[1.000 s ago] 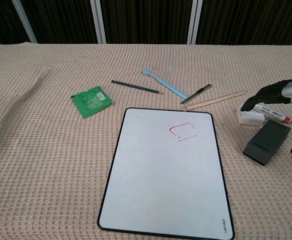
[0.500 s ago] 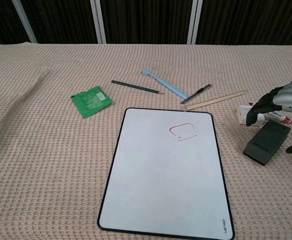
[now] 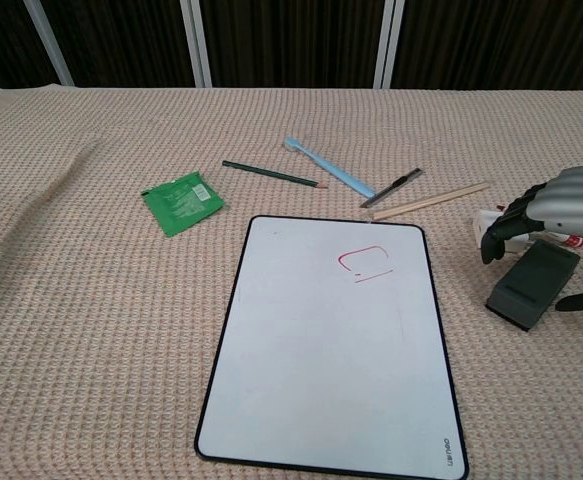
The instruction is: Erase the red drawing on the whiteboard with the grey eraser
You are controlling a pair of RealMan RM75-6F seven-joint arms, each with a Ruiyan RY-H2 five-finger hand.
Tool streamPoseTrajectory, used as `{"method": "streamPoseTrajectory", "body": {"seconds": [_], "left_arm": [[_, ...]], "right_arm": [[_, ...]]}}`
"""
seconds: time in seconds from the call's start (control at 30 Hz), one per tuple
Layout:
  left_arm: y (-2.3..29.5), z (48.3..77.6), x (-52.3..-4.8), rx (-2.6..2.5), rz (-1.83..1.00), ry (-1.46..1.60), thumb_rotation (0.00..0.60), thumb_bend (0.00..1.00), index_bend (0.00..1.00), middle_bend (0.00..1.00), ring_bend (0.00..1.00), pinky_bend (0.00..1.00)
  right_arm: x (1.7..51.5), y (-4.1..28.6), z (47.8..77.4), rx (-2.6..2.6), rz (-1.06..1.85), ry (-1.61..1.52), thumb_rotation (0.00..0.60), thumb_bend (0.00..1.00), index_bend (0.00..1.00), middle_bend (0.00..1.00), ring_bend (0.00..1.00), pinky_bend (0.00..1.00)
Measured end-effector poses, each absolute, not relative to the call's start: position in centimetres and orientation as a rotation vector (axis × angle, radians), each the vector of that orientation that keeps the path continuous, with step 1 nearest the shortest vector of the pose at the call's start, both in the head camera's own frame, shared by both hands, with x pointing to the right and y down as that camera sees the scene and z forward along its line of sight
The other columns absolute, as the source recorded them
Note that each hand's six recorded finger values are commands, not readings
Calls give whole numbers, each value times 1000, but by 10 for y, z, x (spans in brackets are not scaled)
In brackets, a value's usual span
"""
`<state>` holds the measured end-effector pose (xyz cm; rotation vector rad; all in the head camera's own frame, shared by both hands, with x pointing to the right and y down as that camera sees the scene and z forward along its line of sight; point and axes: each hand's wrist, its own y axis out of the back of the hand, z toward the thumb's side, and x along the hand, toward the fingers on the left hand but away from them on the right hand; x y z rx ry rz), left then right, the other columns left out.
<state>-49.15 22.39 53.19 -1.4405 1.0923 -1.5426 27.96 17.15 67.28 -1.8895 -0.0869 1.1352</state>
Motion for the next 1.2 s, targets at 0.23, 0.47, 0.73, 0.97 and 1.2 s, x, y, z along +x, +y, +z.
{"method": "streamPoseTrajectory", "body": {"seconds": [0.23,0.47,0.73,0.97,1.2], "left_arm": [[223,532,-492,-1438,-1544,1095,600,525,78,6,0,0],[223,532,-493,-1438,-1548,1095,600,525,78,6,0,0],[224,533,-493,-1441,-1555,1092,600,525,78,6,0,0],[224,532,-493,-1441,-1557,1095,600,525,78,6,0,0],[224,532,-492,-1446,-1554,1098,600,525,78,6,0,0]], "right_arm": [[276,173,681,-1891,1147,-62,600,298,368,377,320,317],[276,171,684,-1882,1156,-56,600,337,396,409,352,339],[276,170,682,-1877,1162,-52,600,400,444,445,394,415],[274,169,679,-1878,1154,-62,600,437,484,468,411,435],[262,160,663,-1898,1110,-124,600,442,484,470,413,440]]}}
